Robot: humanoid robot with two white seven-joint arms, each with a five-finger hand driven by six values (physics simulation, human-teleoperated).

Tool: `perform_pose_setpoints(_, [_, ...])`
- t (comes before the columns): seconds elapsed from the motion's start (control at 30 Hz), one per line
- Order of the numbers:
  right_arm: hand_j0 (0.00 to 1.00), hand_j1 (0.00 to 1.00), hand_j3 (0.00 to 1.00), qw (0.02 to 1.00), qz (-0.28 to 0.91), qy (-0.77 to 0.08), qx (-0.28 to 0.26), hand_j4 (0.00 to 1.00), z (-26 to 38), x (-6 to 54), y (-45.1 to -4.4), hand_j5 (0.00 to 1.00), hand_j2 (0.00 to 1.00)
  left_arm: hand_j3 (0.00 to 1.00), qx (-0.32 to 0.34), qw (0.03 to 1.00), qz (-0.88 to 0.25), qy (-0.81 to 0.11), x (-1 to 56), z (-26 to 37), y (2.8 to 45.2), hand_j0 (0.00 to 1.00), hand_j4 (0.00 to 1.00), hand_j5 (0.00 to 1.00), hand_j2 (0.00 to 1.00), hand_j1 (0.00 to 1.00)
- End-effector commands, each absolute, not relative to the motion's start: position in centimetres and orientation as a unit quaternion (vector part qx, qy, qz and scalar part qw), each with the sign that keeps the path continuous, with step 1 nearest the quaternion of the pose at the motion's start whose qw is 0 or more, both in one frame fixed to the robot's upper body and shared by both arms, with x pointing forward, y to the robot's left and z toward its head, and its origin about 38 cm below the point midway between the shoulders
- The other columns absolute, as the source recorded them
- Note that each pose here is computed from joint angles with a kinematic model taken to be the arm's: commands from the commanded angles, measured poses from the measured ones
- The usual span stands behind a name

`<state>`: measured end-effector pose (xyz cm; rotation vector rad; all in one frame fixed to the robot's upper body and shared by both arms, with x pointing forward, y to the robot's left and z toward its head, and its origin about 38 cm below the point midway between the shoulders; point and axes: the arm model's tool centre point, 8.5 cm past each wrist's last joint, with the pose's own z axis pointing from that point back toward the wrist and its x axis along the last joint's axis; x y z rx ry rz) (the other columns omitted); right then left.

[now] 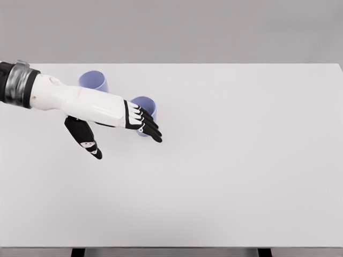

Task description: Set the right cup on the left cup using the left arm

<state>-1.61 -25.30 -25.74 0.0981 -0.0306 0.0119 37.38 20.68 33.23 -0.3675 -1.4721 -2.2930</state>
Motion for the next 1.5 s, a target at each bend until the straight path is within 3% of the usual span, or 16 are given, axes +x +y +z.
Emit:
perform_pose_setpoints(0.0, [1.00, 1.00, 1.00, 0.999, 0.011, -0.016, 0.050, 1.00, -25.7, -1.6, -25.3, 1.00, 1.00, 1.00, -0.129, 0.193, -0.814, -0.532, 37.5, 33.8, 20.6, 1.00, 1.00, 1.00, 1.00, 1.00])
perform_pose_setpoints(0.1, [1.00, 1.00, 1.00, 0.999, 0.005, -0.010, 0.048, 1.00, -25.7, -2.3, -25.3, 1.00, 1.00, 1.00, -0.125, 0.192, -0.812, -0.537, 38.3, 34.3, 20.0, 1.00, 1.00, 1.00, 1.00, 1.00])
perform_pose_setpoints(0.27, [1.00, 1.00, 1.00, 0.999, 0.004, -0.010, 0.049, 1.00, -25.7, -2.3, -25.3, 1.00, 1.00, 1.00, -0.063, 0.224, -0.793, -0.563, 43.1, 36.4, 21.6, 1.00, 1.00, 1.00, 1.00, 1.00])
perform_pose_setpoints(0.33, [1.00, 1.00, 1.00, 0.999, 0.006, -0.009, 0.049, 1.00, -25.7, -2.3, -25.3, 1.00, 1.00, 1.00, -0.074, 0.226, -0.795, -0.557, 44.5, 35.3, 19.8, 1.00, 1.00, 1.00, 1.00, 1.00])
perform_pose_setpoints(0.63, [1.00, 1.00, 1.00, 0.999, 0.004, -0.010, 0.049, 1.00, -25.7, -2.3, -25.3, 1.00, 1.00, 1.00, -0.053, 0.289, -0.784, -0.546, 49.3, 30.5, 20.0, 1.00, 1.00, 1.00, 1.00, 1.00])
perform_pose_setpoints(1.47, [1.00, 1.00, 1.00, 0.999, 0.005, -0.010, 0.049, 1.00, -25.7, -2.3, -25.3, 1.00, 1.00, 1.00, -0.036, 0.285, -0.792, -0.539, 49.2, 27.0, 20.0, 1.00, 1.00, 1.00, 1.00, 1.00])
